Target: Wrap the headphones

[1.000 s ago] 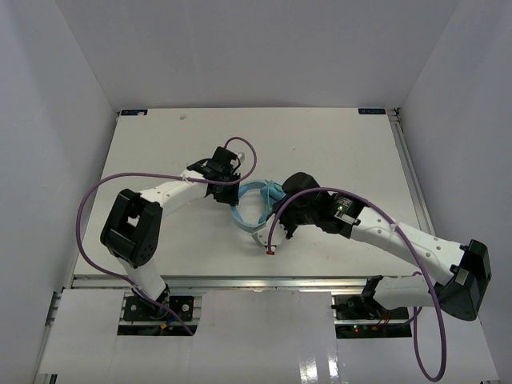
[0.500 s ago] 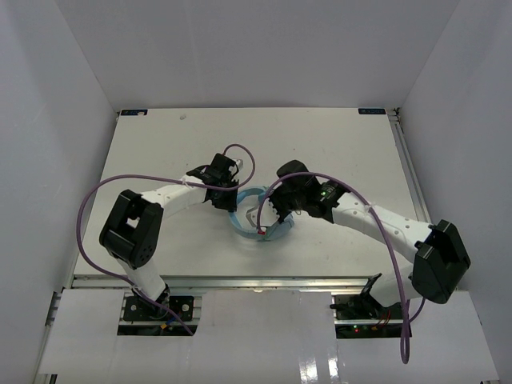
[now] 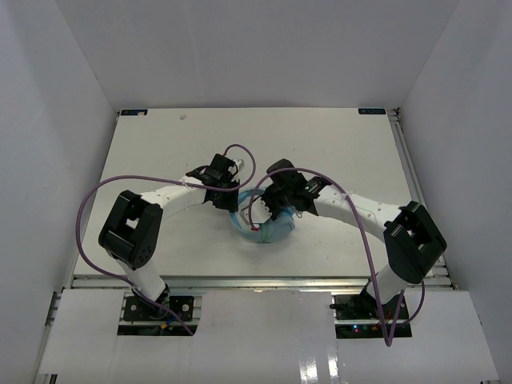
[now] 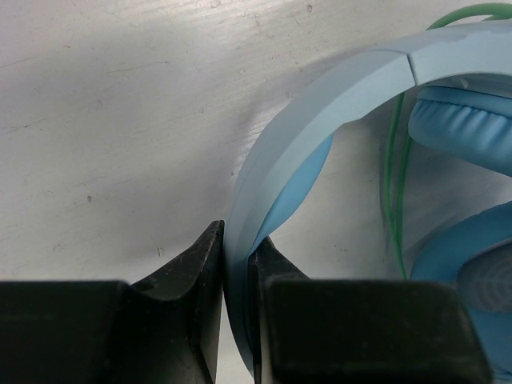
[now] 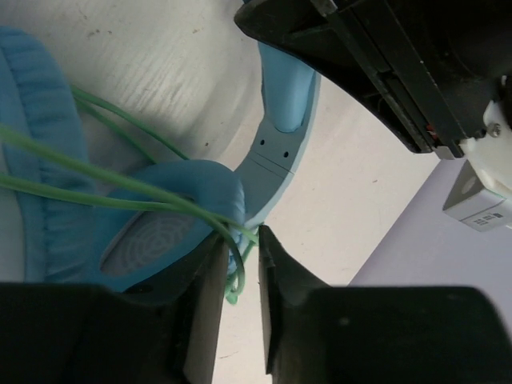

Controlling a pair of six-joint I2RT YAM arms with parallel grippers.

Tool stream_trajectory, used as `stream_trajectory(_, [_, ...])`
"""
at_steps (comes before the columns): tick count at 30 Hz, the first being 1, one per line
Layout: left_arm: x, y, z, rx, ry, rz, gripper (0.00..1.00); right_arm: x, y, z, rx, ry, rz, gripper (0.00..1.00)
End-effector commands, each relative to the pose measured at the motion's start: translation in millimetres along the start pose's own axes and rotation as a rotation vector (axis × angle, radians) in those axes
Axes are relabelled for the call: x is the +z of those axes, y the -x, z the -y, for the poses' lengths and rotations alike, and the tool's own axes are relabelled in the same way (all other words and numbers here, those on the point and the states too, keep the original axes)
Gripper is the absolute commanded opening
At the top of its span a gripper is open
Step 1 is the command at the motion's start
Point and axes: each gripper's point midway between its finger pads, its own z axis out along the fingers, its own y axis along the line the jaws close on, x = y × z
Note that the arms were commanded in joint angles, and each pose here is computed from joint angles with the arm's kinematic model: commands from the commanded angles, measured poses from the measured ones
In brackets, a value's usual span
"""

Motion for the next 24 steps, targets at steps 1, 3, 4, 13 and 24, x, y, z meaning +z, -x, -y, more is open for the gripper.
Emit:
stream_trajectory(1, [-21, 25, 22, 0.013, -0.101, 0.099, 0.0, -16, -5, 36, -0.008, -0.118, -0.006, 0.31])
stream_trajectory(3, [-20, 25, 22, 0.013, -0.099, 0.099, 0.0, -23, -6, 40, 0.005, -0.138, -0.001, 0.33])
stream_trajectory(4, [-20, 25, 22, 0.012, -0.098, 0.098, 0.0, -25, -7, 41, 0.015, -0.146, 0.002, 0.34])
stream_trajectory(13, [-25, 30, 22, 0.005, -0.094, 0.115, 0.0, -62, 3, 60, 0.128, -0.225, 0.101, 0.47])
stream_trajectory(24, [-41, 48, 24, -0.035, -0.08, 0.171, 0.67, -166, -3, 80, 0.605, -0.434, 0.291, 0.92])
